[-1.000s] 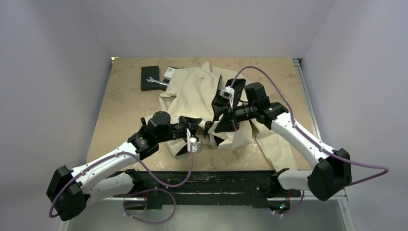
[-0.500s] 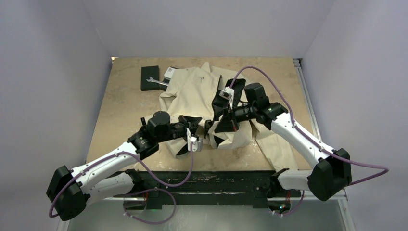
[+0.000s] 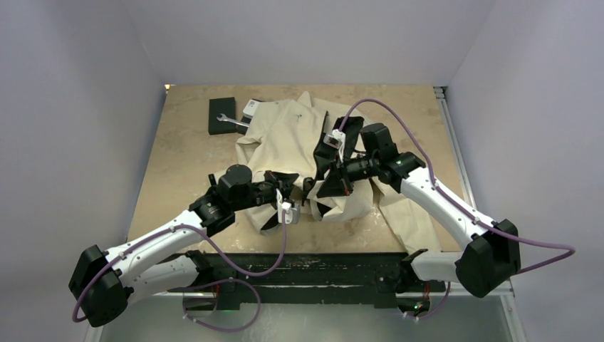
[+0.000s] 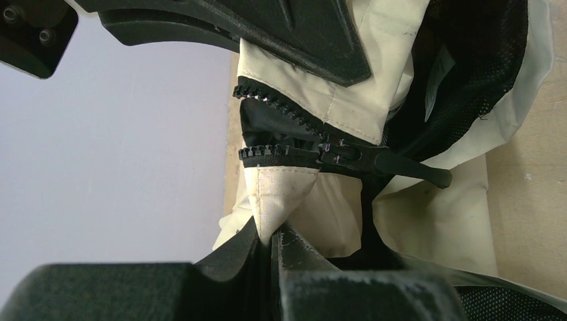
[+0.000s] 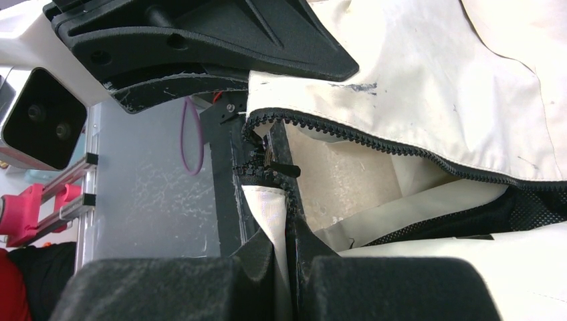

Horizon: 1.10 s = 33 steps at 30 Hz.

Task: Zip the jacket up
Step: Insert the zipper into the jacket.

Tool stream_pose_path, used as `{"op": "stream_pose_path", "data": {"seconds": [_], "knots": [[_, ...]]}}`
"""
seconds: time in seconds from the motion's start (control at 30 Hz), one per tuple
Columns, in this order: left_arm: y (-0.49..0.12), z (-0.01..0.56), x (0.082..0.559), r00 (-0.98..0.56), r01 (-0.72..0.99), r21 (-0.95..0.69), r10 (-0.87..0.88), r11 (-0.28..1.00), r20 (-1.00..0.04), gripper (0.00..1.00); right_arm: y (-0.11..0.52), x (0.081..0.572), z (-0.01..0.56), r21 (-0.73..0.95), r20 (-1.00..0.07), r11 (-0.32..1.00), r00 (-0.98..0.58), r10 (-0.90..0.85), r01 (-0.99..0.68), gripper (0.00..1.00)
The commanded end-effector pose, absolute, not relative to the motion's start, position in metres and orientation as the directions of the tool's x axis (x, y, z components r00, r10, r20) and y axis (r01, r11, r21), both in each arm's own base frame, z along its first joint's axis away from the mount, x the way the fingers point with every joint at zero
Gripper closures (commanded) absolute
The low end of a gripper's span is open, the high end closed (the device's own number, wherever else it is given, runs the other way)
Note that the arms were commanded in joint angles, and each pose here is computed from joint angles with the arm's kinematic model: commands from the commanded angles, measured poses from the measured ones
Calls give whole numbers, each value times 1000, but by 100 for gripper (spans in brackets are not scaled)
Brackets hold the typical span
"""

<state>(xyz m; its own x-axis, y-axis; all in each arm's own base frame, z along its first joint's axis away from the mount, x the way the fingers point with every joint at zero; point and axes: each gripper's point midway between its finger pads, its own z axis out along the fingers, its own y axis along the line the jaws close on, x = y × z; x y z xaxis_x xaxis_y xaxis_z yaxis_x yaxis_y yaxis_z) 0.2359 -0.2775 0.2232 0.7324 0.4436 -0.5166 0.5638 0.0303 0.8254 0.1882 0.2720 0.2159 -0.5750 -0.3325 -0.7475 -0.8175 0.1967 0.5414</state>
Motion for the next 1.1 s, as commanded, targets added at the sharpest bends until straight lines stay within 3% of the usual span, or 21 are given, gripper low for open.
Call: {"op": "stream_pose_path", "data": {"seconds": [0.0, 1.07], "knots": [[-283, 243, 234, 761, 533, 844, 405, 56, -508, 100, 275, 191, 226, 519, -768, 185, -550, -329, -835, 100], [-282, 222, 222, 815, 486, 870, 400, -81, -418, 100, 284, 192, 253, 523, -796, 127, -536, -282, -843, 100]]}}
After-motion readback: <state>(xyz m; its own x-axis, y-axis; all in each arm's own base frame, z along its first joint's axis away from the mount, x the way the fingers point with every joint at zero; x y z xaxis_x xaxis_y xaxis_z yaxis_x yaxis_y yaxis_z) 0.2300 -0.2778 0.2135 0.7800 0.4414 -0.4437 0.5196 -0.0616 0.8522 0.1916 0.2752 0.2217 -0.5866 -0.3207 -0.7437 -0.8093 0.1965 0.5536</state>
